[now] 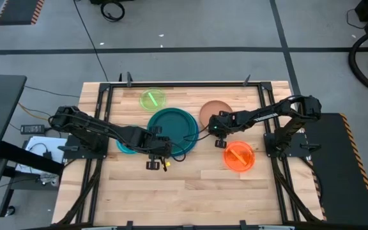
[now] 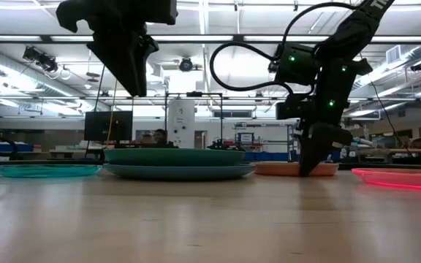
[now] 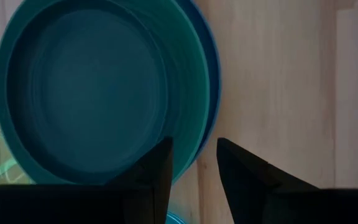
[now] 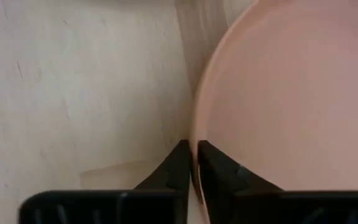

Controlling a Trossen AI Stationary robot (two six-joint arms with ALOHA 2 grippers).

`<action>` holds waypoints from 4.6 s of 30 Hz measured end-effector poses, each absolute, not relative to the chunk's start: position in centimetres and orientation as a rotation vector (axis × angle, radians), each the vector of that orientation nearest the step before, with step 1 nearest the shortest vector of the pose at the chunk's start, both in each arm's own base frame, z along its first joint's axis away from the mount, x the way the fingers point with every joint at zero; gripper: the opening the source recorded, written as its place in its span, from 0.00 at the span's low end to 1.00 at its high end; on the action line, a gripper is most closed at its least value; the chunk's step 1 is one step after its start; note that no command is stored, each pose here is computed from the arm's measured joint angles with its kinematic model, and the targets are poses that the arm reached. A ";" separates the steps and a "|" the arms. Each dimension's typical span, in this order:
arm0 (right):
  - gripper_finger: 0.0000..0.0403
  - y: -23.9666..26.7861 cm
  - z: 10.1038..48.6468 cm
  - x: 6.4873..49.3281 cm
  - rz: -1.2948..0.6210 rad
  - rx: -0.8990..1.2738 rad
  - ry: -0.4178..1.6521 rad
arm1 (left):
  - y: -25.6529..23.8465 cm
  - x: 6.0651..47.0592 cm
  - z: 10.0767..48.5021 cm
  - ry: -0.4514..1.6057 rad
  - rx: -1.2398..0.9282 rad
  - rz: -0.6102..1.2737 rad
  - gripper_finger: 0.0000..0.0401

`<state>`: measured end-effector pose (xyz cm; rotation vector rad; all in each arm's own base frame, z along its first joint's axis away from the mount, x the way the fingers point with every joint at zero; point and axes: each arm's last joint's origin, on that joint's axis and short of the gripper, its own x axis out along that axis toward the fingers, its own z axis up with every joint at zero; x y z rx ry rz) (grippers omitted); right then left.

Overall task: Stack plastic plates
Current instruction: Stack the pink plate on top of the dark green plate, then stack the transparent light blue plate on top of the pink plate

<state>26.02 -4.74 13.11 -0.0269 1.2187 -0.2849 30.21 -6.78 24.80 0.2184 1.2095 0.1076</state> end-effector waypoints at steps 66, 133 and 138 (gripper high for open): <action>0.07 4.5 22.8 28.8 0.217 -0.123 0.681 | -6.6 35.7 24.0 0.932 0.943 -0.052 0.16; 0.48 4.4 28.0 22.7 -0.091 -0.140 0.625 | -5.7 31.8 21.1 1.343 0.336 0.325 0.54; 0.48 4.4 28.0 22.7 -0.091 -0.140 0.625 | -6.0 30.6 22.5 1.362 0.227 0.304 0.50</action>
